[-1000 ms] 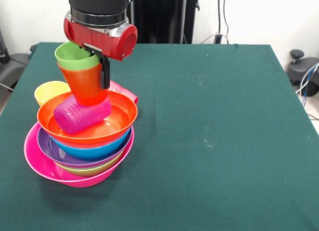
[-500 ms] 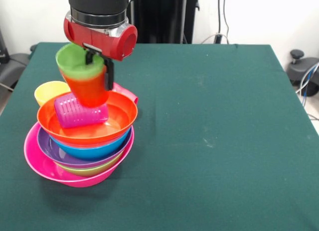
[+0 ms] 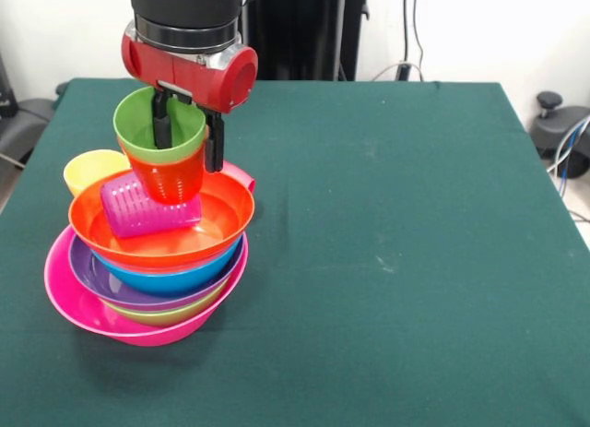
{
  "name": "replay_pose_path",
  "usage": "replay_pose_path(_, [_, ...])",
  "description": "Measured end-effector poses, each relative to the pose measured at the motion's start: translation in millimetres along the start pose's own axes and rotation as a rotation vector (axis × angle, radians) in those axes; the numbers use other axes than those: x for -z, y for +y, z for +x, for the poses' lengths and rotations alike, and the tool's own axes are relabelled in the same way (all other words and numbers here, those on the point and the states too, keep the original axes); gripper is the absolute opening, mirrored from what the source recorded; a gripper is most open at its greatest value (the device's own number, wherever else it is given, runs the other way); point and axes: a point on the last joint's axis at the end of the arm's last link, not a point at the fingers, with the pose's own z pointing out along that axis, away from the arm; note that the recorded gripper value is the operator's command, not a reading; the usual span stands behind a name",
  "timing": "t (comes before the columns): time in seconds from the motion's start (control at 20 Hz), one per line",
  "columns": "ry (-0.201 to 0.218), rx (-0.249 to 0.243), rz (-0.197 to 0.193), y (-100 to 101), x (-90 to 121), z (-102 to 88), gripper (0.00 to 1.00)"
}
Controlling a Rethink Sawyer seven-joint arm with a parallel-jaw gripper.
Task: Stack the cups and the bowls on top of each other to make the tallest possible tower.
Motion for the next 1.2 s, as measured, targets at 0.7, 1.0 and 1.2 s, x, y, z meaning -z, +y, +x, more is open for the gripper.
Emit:
replay_pose_path(0.7, [0.0,0.001,0.001,1,-2,-0.4,1.0])
replay_pose_path(1.0, [0.0,0.008,0.009,7,-13,-2.2,1.0])
replay_pose_path(1.2, [-0.014,0.026,0.018,20,-15,-3.2,1.0])
